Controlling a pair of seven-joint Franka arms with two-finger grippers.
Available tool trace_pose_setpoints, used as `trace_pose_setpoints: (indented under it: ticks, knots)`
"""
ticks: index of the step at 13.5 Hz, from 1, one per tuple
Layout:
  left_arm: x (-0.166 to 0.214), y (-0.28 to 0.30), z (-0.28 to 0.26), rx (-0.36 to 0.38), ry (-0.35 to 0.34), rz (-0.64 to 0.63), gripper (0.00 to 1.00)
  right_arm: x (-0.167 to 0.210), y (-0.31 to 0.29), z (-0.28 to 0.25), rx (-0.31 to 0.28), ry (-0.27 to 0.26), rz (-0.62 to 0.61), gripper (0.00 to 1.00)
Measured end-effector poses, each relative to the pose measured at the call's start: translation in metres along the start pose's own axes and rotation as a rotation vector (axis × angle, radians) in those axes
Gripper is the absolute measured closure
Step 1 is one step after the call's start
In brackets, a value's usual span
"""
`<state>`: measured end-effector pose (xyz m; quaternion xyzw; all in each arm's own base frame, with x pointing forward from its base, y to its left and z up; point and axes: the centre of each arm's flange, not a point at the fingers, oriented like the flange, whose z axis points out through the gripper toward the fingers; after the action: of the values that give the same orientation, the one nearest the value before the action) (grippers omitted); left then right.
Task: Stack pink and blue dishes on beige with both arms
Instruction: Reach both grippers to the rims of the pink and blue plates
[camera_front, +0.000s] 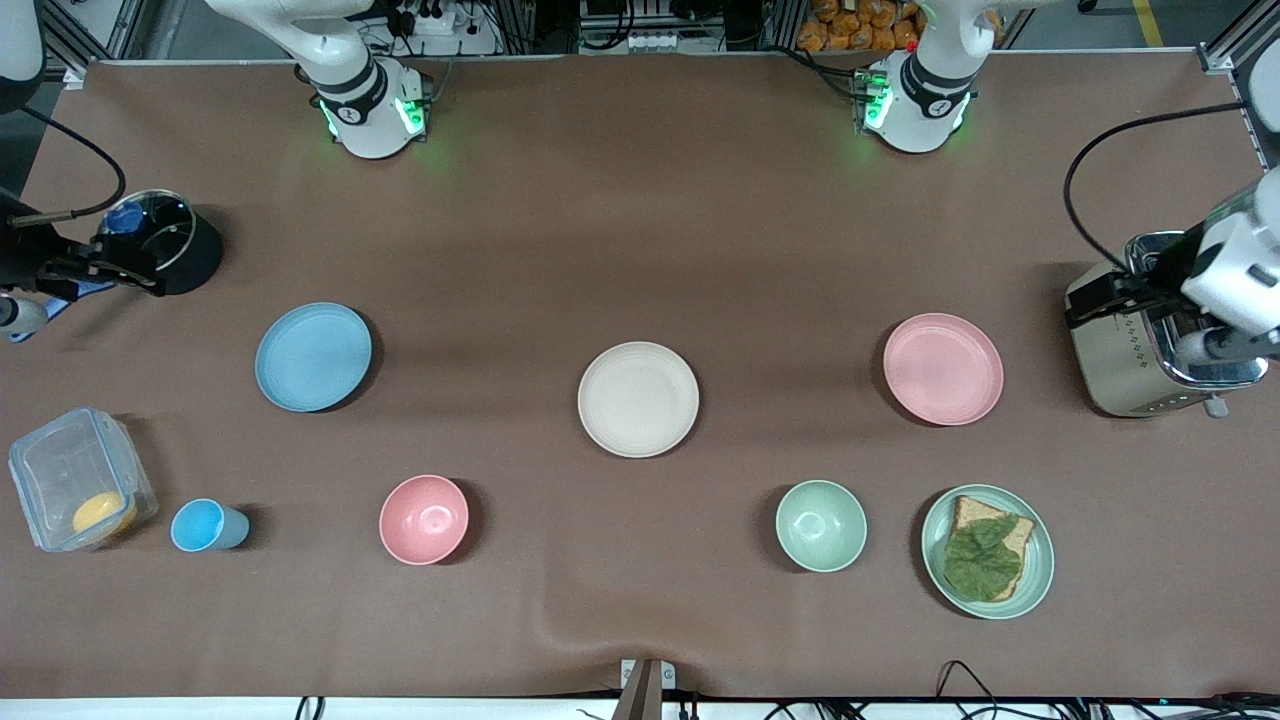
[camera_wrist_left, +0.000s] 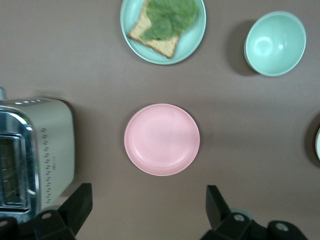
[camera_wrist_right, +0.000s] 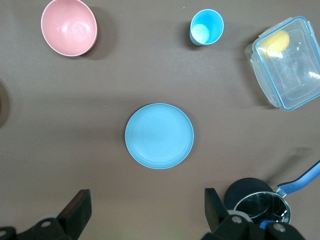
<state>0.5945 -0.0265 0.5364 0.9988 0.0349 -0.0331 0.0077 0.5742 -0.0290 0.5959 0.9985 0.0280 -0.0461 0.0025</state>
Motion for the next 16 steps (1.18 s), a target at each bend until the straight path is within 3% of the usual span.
trace_pose_setpoints:
  ticks: [3, 8, 12, 16]
  knots:
    - [0.025, 0.048, 0.074, 0.009, -0.079, 0.055, 0.0, 0.005, 0.0, 0.011, 0.001, -0.021, -0.001, 0.0]
    - [0.043, 0.125, 0.196, 0.102, -0.131, 0.03, 0.0, 0.048, 0.032, 0.112, 0.007, -0.153, 0.045, 0.0]
    - [0.044, 0.142, 0.277, 0.144, -0.159, -0.005, 0.0, 0.057, 0.101, 0.194, 0.051, -0.134, -0.045, 0.0]
    - [0.03, 0.141, 0.304, 0.182, -0.167, 0.009, 0.0, 0.039, 0.136, 0.266, 0.139, -0.101, -0.153, 0.0]
